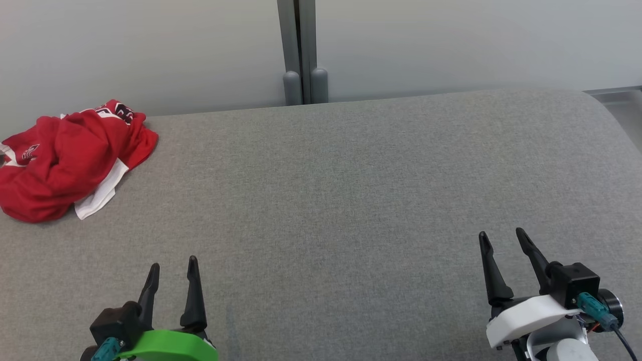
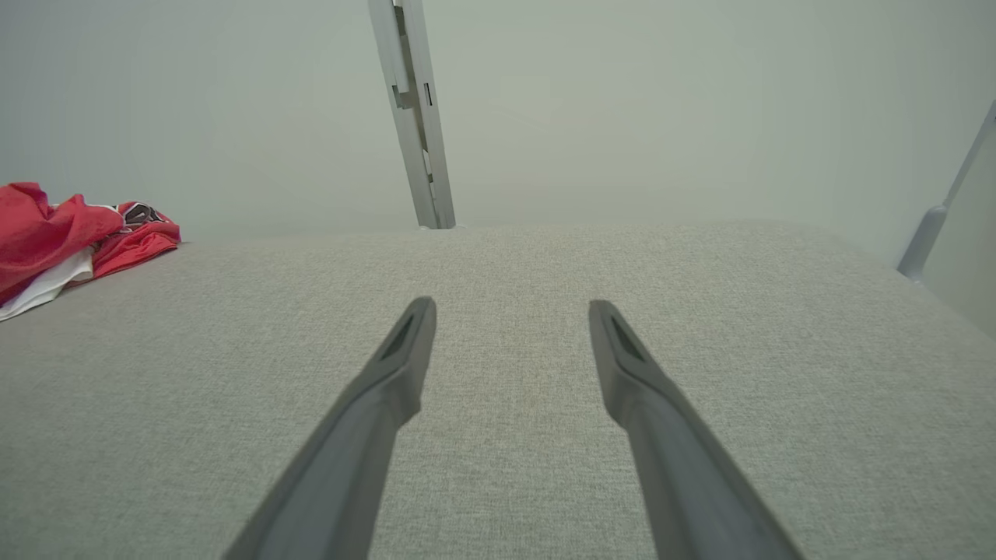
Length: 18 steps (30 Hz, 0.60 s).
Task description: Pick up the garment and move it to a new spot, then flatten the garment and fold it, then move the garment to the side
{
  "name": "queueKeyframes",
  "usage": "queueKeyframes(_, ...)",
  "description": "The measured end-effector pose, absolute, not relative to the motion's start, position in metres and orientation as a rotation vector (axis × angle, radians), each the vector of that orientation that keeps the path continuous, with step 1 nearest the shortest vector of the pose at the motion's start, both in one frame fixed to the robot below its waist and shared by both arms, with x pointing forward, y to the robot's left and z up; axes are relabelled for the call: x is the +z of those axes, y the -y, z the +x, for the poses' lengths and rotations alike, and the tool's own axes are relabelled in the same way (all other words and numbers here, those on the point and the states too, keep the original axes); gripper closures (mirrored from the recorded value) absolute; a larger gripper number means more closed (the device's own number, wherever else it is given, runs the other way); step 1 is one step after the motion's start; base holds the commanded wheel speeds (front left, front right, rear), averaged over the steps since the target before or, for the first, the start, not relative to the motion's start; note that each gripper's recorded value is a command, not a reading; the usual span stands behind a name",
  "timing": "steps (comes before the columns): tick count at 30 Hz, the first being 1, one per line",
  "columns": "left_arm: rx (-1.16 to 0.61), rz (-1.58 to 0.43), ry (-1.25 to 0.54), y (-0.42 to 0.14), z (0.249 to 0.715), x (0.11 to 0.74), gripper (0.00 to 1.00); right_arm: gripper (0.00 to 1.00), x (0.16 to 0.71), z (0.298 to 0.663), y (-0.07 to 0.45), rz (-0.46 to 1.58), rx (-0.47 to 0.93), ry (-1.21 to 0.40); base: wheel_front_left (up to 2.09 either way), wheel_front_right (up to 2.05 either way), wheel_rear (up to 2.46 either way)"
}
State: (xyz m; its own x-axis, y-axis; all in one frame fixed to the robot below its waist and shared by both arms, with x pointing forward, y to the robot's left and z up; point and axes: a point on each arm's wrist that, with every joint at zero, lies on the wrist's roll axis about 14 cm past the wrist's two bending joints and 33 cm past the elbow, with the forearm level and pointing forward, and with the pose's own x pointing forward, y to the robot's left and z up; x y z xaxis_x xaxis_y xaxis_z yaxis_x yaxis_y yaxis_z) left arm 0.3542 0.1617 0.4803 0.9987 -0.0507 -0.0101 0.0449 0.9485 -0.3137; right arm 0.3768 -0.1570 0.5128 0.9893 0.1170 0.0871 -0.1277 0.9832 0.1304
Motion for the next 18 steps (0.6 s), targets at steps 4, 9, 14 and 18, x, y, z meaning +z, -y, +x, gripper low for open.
queueKeyframes(4,-0.053,-0.298,-0.020,-0.1611,0.3533,0.4786,0.00,0.00,0.5118,0.3768,0.1545,0.111,0.133,0.080,0.00,0.00,0.00)
queueKeyframes(9,-0.055,-0.272,-0.023,-0.1610,0.3521,0.4760,0.00,0.00,0.5114,0.3768,0.1519,0.079,0.144,0.083,0.00,0.00,0.00)
queueKeyframes(14,-0.057,-0.252,-0.024,-0.1610,0.3508,0.4739,0.00,0.00,0.5118,0.3768,0.1494,0.048,0.155,0.090,0.00,0.00,0.00)
queueKeyframes(18,-0.063,-0.228,-0.027,-0.1602,0.3500,0.4727,0.00,0.00,0.5121,0.3767,0.1473,0.025,0.164,0.094,0.00,0.00,0.00)
